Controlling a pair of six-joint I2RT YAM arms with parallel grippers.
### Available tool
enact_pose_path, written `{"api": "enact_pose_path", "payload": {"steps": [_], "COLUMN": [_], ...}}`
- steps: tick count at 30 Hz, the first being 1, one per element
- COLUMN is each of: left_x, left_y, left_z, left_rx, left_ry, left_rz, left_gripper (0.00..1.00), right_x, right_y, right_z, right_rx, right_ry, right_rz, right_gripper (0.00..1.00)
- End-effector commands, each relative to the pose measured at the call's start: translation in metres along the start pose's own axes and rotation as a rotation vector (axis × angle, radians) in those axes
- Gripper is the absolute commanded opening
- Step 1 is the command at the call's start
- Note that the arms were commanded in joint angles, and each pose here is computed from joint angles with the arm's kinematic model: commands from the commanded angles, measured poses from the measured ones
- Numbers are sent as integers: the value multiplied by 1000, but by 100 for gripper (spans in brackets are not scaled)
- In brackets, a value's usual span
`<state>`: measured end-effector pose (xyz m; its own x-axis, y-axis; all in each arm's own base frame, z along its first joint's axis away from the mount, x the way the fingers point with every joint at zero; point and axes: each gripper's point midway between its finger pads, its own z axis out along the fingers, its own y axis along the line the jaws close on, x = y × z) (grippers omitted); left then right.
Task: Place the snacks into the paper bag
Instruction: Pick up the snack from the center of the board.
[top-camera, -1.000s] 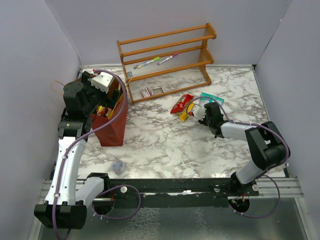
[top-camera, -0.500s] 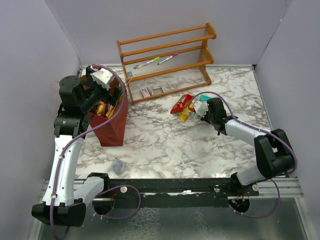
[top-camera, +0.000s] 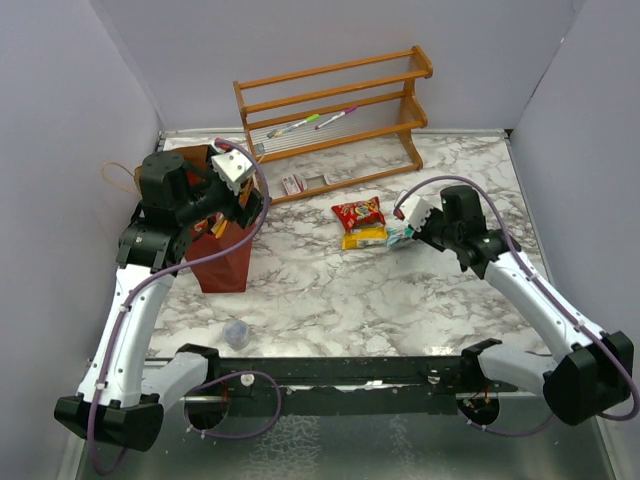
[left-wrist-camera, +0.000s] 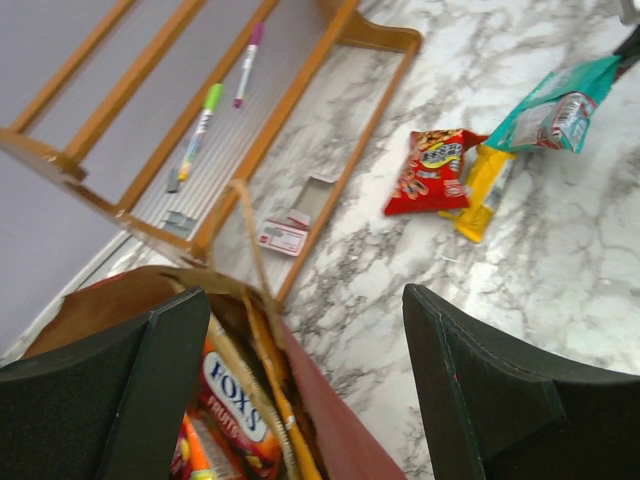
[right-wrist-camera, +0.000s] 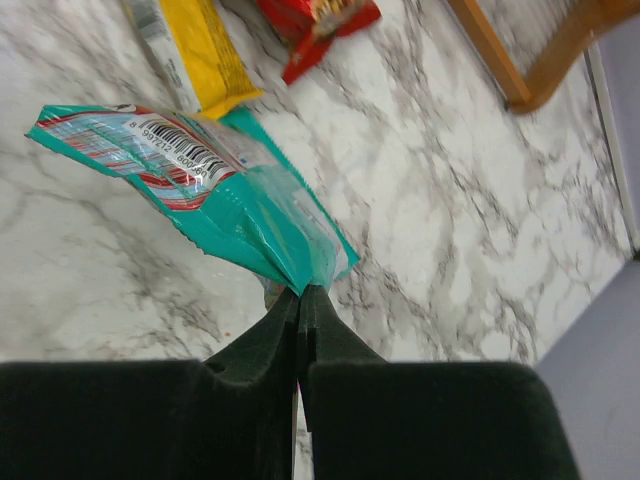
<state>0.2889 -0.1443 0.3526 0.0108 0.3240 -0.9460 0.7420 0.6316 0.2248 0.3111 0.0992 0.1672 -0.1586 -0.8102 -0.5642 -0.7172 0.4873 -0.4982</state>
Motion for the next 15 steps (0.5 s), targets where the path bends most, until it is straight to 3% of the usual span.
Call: {"api": "enact_pose_path", "payload": {"steps": [1, 15], "left_x": [-19, -17], "left_y": [-29, -113], "left_z": [6, 35], "left_rx": [137, 478], "left_ry": [-25, -85], "left_rz": [32, 13], "left_gripper": [78, 77], "right_x": [-47, -80], "right_y": [34, 73], "right_z": [-35, -53], "right_rx": [-228, -506], "right_ry": [-205, -303], "right_rz": [38, 221], "right_gripper": [1, 1]}}
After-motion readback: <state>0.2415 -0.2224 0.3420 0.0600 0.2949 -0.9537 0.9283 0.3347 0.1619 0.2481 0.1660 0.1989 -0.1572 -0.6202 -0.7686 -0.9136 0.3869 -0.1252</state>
